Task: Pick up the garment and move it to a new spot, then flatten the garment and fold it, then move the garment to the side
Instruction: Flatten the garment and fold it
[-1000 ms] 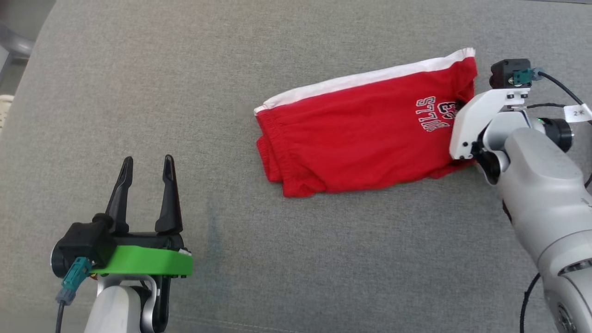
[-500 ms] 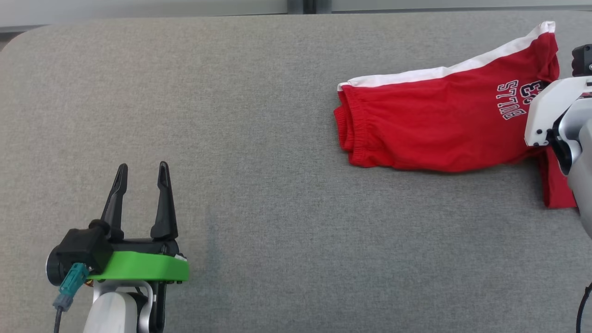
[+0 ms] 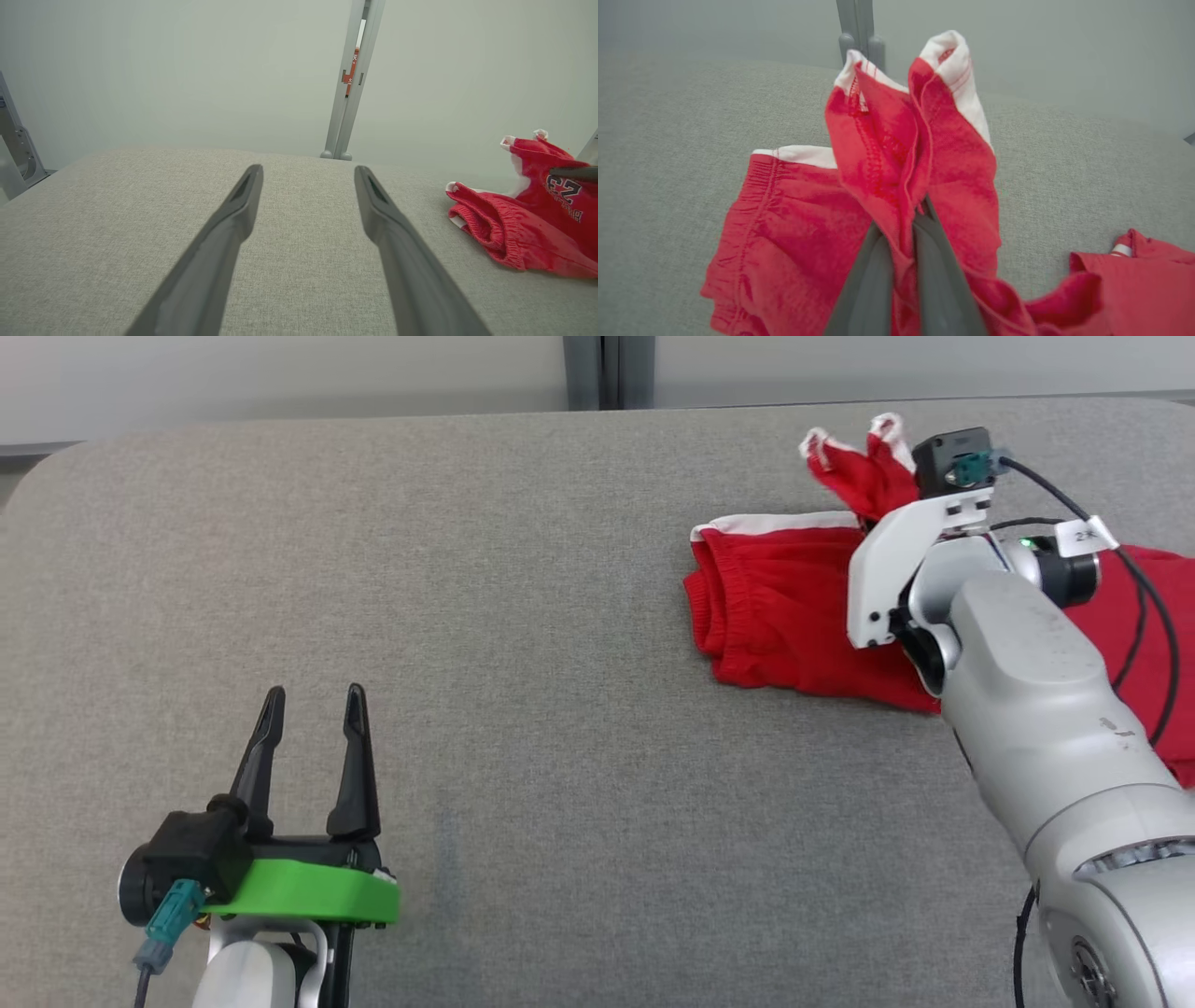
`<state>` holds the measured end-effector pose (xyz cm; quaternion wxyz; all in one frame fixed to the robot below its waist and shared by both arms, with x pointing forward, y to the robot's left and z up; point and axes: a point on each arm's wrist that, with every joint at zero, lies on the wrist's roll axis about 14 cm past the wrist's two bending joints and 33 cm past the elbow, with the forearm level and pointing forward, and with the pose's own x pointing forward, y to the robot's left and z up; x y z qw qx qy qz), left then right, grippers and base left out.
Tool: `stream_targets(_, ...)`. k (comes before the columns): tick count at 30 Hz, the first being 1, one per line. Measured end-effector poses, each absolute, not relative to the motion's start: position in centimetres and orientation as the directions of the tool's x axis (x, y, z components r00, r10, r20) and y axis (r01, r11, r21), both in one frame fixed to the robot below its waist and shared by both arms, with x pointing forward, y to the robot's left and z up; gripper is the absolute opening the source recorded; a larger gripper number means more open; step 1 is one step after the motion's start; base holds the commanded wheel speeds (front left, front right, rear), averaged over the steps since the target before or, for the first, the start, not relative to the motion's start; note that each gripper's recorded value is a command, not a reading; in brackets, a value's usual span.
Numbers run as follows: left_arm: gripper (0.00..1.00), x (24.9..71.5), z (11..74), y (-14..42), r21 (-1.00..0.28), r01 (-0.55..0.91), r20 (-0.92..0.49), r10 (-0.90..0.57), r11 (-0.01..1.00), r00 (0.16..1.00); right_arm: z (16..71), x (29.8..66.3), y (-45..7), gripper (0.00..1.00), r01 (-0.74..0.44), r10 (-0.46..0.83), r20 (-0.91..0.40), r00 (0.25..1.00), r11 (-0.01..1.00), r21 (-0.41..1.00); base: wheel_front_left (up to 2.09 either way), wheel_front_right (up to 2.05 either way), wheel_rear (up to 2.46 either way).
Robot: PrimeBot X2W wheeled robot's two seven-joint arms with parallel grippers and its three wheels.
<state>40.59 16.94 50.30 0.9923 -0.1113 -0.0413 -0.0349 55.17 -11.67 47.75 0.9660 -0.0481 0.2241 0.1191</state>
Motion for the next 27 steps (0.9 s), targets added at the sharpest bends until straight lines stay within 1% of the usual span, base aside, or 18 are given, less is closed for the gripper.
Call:
stream_targets(8,1.0,39.5,50.2,18.1,-0.216,0.043,0.08,-0.026,0.975,0.996,46.3,54.6,-6.4,0.0,-0.357,0.309,-0.5,0.809,0.934,-0.001,0.0,0.0,0.0)
stream_targets(11,1.0,39.1,50.0,18.9,-0.216,0.018,0.074,-0.002,0.976,0.997,45.0,53.6,-4.0,0.0,-0.412,0.364,-0.532,0.765,0.911,0.03,0.0,0.0,0.0)
stream_targets(12,1.0,38.9,50.0,19.2,-0.215,0.01,0.072,0.005,0.977,0.997,44.7,53.2,-3.2,0.09,-0.43,0.384,-0.54,0.749,0.902,0.045,0.0,0.0,0.0)
stream_targets(13,1.0,38.8,50.0,19.4,-0.214,0.003,0.07,0.012,0.977,0.997,44.5,52.9,-2.4,0.36,-0.446,0.404,-0.545,0.735,0.893,0.061,0.0,0.0,0.0)
stream_targets(14,1.0,38.8,49.9,19.5,-0.215,-0.002,0.069,0.017,0.977,0.997,44.3,52.6,-1.9,1.0,-0.452,0.419,-0.549,0.723,0.888,0.083,0.0,0.0,0.0)
stream_targets(18,1.0,38.7,49.8,19.9,-0.217,-0.014,0.064,0.028,0.976,0.998,44.7,51.6,0.6,1.0,-0.472,0.504,-0.522,0.688,0.857,0.206,0.0,0.0,0.0)
stream_targets(21,1.0,38.9,49.9,19.8,-0.218,-0.012,0.068,0.027,0.976,0.997,46.6,51.2,2.1,1.0,-0.469,0.574,-0.446,0.686,0.818,0.332,0.0,0.0,0.0)
stream_targets(24,1.0,39.3,50.0,19.5,-0.221,-0.001,0.074,0.017,0.975,0.997,50.6,51.9,3.0,1.0,-0.473,0.621,-0.296,0.725,0.763,0.441,0.0,0.0,0.0)
stream_targets(27,1.0,39.6,50.2,19.2,-0.217,0.011,0.08,0.007,0.976,0.997,53.0,52.8,1.9,1.0,-0.466,0.595,-0.201,0.778,0.762,0.45,0.0,0.0,0.0)
